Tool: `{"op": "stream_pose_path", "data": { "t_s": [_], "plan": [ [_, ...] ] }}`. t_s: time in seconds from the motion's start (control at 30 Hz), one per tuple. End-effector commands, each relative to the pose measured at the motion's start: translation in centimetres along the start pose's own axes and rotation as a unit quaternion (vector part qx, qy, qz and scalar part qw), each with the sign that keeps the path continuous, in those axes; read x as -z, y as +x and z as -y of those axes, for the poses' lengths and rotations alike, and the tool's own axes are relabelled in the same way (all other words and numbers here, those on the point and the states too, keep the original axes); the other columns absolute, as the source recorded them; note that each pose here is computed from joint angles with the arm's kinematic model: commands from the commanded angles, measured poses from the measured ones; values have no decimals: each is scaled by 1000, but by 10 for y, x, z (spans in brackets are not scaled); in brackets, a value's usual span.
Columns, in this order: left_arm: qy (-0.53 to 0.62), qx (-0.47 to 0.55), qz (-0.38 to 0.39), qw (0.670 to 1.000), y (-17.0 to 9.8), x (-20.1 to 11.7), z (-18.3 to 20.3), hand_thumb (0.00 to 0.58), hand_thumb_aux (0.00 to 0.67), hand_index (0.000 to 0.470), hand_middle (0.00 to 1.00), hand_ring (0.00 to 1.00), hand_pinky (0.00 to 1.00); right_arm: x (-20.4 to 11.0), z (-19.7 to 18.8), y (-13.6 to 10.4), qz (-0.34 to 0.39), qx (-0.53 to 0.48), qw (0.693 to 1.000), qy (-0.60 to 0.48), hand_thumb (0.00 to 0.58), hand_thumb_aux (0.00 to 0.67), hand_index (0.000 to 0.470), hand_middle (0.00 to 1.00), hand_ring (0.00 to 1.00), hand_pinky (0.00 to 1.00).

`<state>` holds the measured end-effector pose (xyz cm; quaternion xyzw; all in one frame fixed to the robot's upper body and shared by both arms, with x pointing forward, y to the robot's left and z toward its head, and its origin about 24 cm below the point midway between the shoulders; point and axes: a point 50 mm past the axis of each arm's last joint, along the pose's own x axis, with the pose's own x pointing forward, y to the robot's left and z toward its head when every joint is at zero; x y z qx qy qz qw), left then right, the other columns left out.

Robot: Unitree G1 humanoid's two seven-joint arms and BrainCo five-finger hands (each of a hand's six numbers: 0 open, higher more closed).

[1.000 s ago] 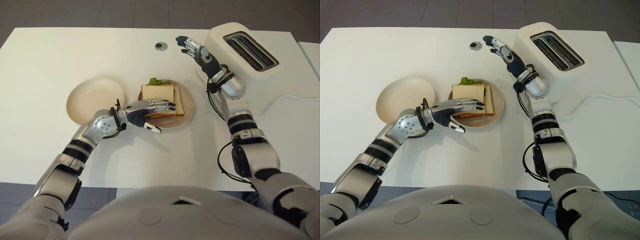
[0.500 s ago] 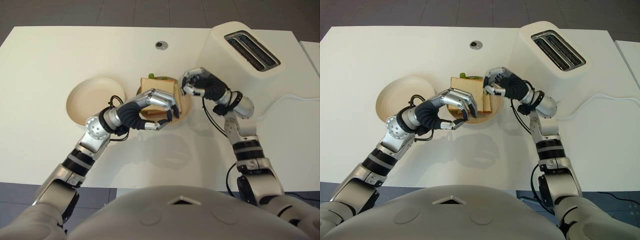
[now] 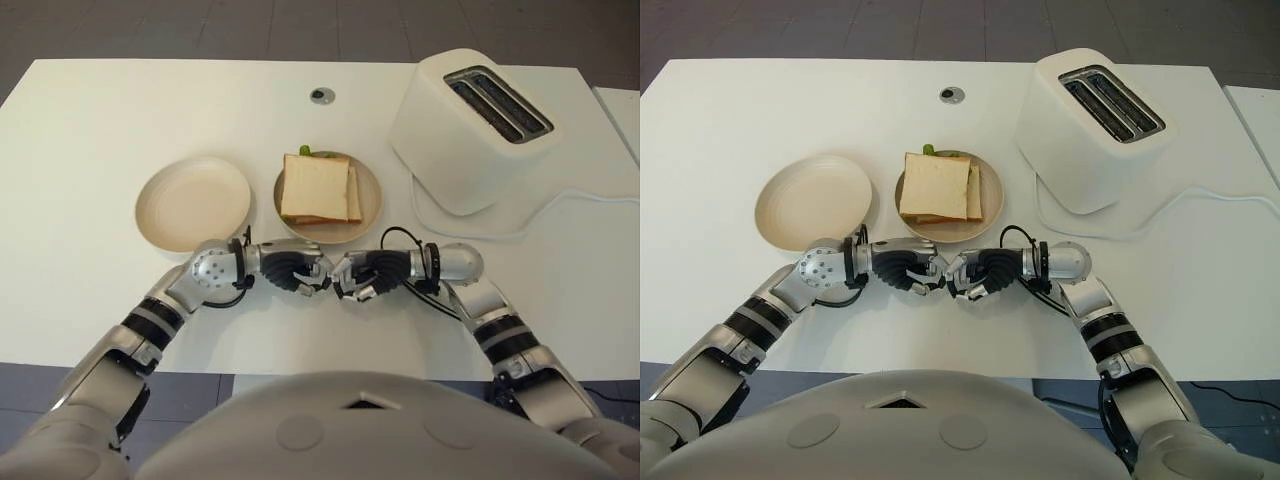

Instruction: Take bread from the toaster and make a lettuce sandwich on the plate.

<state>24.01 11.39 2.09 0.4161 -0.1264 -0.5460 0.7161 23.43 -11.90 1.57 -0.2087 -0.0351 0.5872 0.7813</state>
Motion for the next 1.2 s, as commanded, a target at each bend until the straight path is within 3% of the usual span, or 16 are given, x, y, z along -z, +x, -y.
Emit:
{"op": "stream_pose_path", "data": {
  "t_s": [0.03,0.27,0.3,0.33,0.37,0.4,0.43,0.47,0.57,0.67,1.2],
  "plan": [
    [58,-72,-98,991,-1,28,-11,580,670,470,1000,1000,1000,17,25,8,-60,132,989,-32,580,670,470,1000,1000,1000],
    [121,-279,-65,950,2,17,-59,580,670,470,1000,1000,1000,-8,65,12,33,319,945,-69,580,670,470,1000,1000,1000],
    [106,-319,-40,941,-1,11,-66,485,399,280,820,820,820,-13,69,9,54,340,936,-69,580,670,470,1000,1000,1000],
    [81,-361,-5,929,-4,3,-73,310,213,149,620,620,620,-19,74,4,79,363,926,-66,580,670,470,1000,1000,1000],
    [49,-401,38,914,-9,-6,-80,0,0,0,357,357,357,-26,79,-2,108,390,912,-62,580,670,470,1000,1000,1000],
    [9,-448,91,889,-16,-17,-89,0,0,0,0,0,0,-36,86,-12,141,423,894,-52,0,0,0,780,780,780],
    [-28,-492,136,860,-25,-26,-98,0,0,0,0,0,0,-47,93,-24,175,456,871,-47,0,0,0,318,318,318],
    [-67,-523,176,831,-34,-34,-105,0,0,0,0,0,0,-59,97,-36,207,482,850,-46,0,0,0,0,0,0],
    [-138,-540,246,793,-46,-46,-112,0,0,0,0,0,0,-82,96,-55,256,516,815,-56,0,0,0,0,0,0],
    [-164,-535,265,785,-49,-48,-113,0,0,0,0,0,0,-93,89,-60,264,513,814,-65,0,0,0,0,0,0],
    [-151,-519,243,806,-44,-47,-108,0,0,0,0,0,0,-95,81,-52,244,492,833,-66,0,0,0,0,0,0]
  ]
}}
